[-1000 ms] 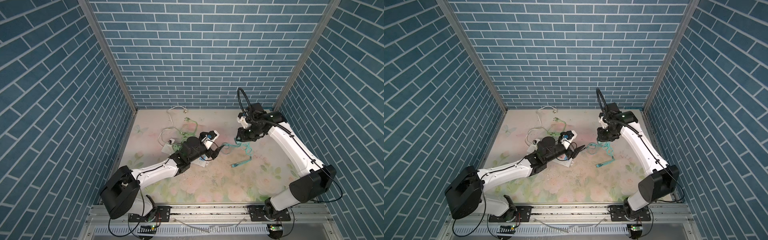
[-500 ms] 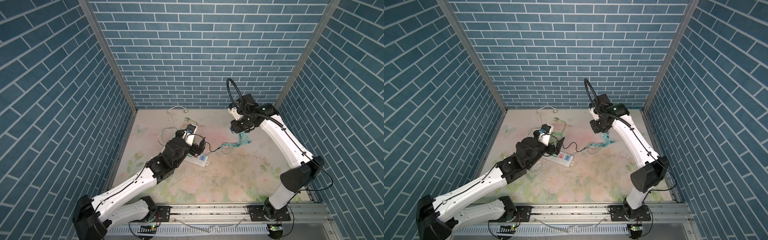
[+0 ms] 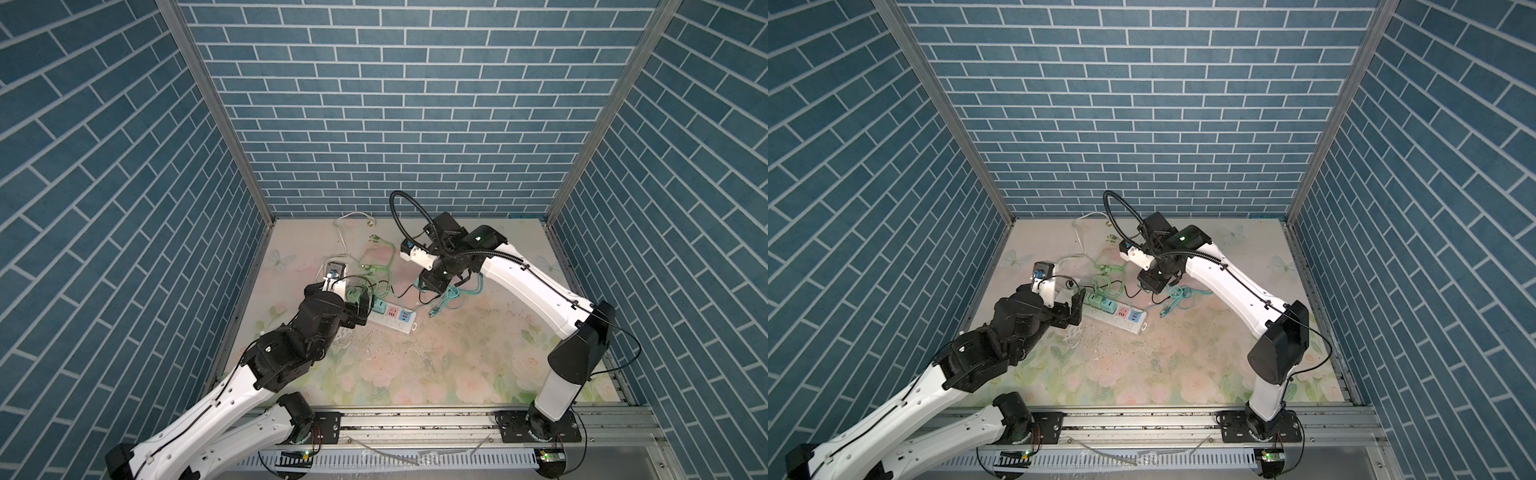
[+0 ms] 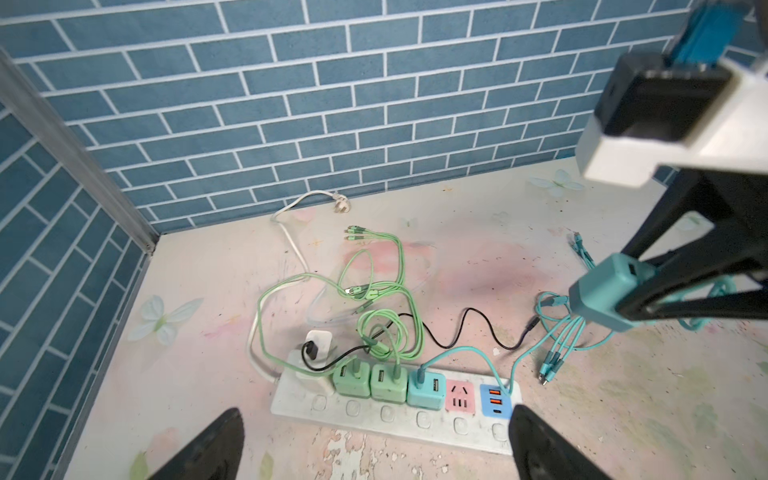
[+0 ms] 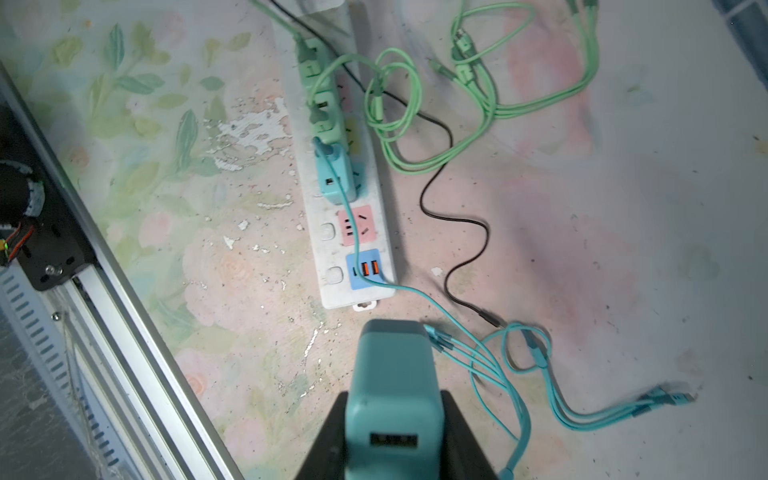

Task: Insert the plug
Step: 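Open the left gripper while the right gripper carries the charger to the strip, then press the teal charger's prongs into the socket with the right gripper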

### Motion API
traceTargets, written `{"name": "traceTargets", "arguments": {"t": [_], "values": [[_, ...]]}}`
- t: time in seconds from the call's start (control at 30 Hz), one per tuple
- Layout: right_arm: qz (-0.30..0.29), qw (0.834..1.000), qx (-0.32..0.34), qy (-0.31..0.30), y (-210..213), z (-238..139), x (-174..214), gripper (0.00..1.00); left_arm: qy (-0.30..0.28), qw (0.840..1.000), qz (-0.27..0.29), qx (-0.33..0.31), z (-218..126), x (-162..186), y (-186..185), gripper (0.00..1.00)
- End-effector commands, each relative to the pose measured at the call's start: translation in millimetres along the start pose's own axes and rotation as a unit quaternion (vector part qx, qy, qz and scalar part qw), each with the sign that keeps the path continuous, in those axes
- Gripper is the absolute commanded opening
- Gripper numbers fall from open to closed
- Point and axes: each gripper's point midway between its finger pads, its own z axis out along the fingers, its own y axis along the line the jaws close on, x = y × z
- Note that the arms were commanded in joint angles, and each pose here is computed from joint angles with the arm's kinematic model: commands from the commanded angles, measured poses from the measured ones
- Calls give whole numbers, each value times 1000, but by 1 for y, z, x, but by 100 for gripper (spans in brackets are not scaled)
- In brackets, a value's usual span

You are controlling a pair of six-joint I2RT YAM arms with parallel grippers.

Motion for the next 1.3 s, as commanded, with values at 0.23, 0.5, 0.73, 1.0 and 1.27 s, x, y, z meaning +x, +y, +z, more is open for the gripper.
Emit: {"name": "traceTargets", "arguments": {"t": [0.23,0.5,0.73,1.0,1.27], "values": [[-100,992,-62,41,53,57,6,0,18,998,-32,-51,-18,14,31,100],[-105,991,-65,53,53,85,-4,0,14,998,-38,-52,-21,16,34,100],[-102,992,-40,67,44,106,-10,0,-2,998,-45,-51,-31,15,42,100],[-101,991,-43,75,45,124,-11,0,-10,997,-53,-56,-37,22,49,100],[-96,993,-32,68,42,131,-17,0,-13,996,-53,-68,-44,23,58,100]]}}
